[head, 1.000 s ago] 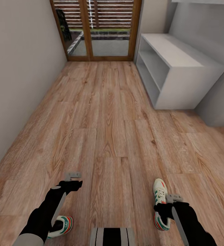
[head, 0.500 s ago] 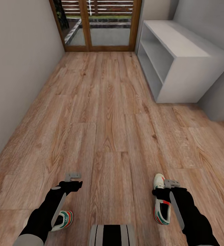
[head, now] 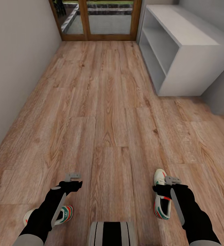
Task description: Pick up the two gym shoes and the two sandals from the corridor floor and place them onto the hallstand (shoe rack) in the corridor, making sure they are on the rack and not on the floor. Arrange them so the two gym shoes are next to each other and the two sandals are next to each other.
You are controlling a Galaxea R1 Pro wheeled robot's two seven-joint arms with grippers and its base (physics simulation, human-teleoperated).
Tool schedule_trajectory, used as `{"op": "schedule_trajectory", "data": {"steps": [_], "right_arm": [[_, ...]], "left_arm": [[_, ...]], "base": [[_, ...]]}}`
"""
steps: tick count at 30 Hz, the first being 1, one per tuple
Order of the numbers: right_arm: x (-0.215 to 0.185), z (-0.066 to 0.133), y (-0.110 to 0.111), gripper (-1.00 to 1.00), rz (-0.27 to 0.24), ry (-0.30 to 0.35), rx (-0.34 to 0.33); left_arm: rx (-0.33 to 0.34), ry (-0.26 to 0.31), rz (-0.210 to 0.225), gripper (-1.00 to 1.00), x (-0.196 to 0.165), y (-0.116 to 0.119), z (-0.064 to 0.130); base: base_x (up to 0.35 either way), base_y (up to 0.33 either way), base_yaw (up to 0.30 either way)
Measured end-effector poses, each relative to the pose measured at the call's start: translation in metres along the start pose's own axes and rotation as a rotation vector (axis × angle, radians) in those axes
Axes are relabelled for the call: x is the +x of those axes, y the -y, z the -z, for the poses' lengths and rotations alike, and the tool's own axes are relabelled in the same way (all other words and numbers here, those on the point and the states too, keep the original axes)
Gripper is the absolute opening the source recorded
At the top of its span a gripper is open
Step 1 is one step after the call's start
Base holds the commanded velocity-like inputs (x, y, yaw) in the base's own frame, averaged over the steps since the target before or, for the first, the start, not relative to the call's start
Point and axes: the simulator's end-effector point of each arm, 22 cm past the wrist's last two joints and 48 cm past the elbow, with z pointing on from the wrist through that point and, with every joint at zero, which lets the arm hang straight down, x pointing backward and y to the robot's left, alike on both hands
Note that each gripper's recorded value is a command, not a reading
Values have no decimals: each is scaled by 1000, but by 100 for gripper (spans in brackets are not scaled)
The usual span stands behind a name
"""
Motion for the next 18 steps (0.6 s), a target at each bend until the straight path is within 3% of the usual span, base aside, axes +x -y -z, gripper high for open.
{"op": "schedule_trajectory", "data": {"steps": [5, 12, 18], "right_arm": [[8, -8, 10, 100, -27, -18, 12], [20, -19, 43, 100, -71, -47, 57], [32, -28, 49, 100, -77, -74, 67]], "left_arm": [[0, -20, 0, 100, 10, 0, -7], [0, -50, 1, 100, 25, 0, -16], [1, -75, 1, 100, 38, 0, -24]], "base": [[0, 0, 0], [0, 0, 0], [0, 0, 0]]}}
